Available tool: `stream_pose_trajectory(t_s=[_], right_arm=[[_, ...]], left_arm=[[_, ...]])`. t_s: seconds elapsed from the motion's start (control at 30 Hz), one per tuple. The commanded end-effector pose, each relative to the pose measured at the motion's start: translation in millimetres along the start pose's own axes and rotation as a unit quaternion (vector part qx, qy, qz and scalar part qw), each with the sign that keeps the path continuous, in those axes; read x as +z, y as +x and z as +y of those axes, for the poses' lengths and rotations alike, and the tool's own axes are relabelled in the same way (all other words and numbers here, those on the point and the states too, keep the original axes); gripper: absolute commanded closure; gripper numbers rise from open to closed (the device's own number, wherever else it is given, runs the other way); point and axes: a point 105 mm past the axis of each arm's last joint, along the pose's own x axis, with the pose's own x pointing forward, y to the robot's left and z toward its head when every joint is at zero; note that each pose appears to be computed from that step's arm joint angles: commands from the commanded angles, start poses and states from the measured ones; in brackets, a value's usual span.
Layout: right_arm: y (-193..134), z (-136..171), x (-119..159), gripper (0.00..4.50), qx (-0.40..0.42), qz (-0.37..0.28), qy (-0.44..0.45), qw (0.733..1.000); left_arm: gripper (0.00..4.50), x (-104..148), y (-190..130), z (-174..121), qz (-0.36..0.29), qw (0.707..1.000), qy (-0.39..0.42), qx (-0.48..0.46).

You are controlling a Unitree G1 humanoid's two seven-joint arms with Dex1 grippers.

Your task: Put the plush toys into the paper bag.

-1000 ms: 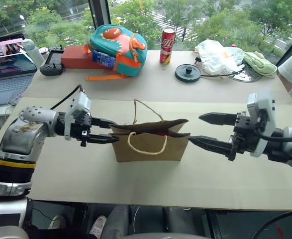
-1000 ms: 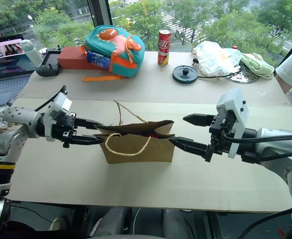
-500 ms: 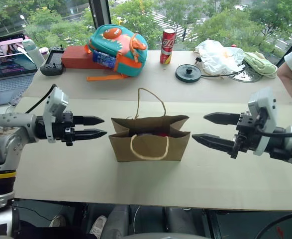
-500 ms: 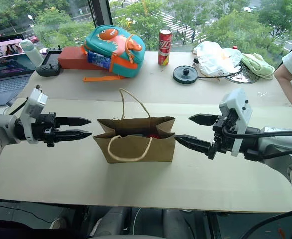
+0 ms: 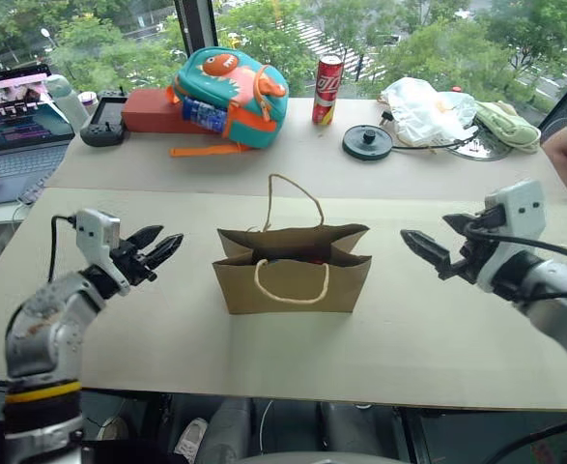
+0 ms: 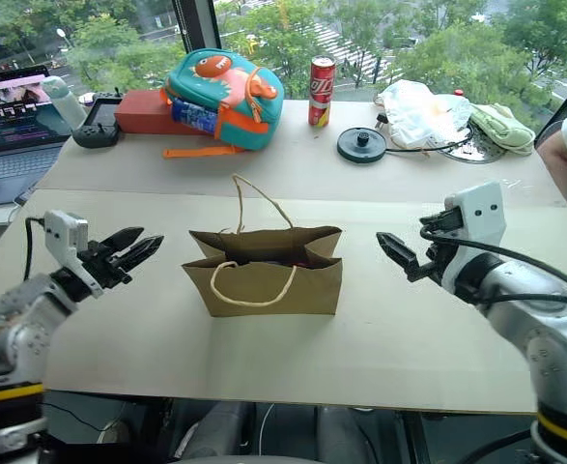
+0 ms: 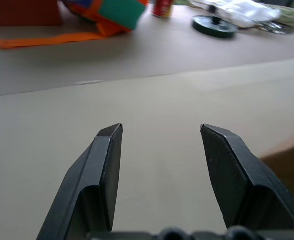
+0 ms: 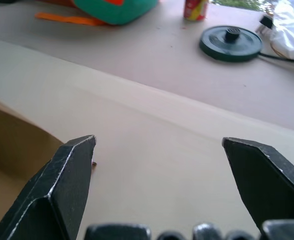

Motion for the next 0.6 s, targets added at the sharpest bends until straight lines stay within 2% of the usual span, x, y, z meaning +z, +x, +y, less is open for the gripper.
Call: stream_pose_trajectory(t_s=[0.03, 0.33, 0.6], right_arm=[[2.2, -11.9, -10.9, 0.0, -0.134, -0.044, -0.012, 0.99], [11.8, -20.5, -42.8, 0.0, -0.226, -0.086, 0.013, 0.97], [14.5, -19.8, -46.4, 0.0, -0.226, -0.09, 0.005, 0.97]], left_arm=[[1.84, 0.5, 2.0, 0.5, -0.037, 0.996, -0.019, 0.08], [1.84, -13.6, 14.7, -22.7, -0.038, 0.994, -0.044, 0.094], [1.84, -13.6, 16.7, -23.3, -0.037, 0.994, -0.043, 0.09]])
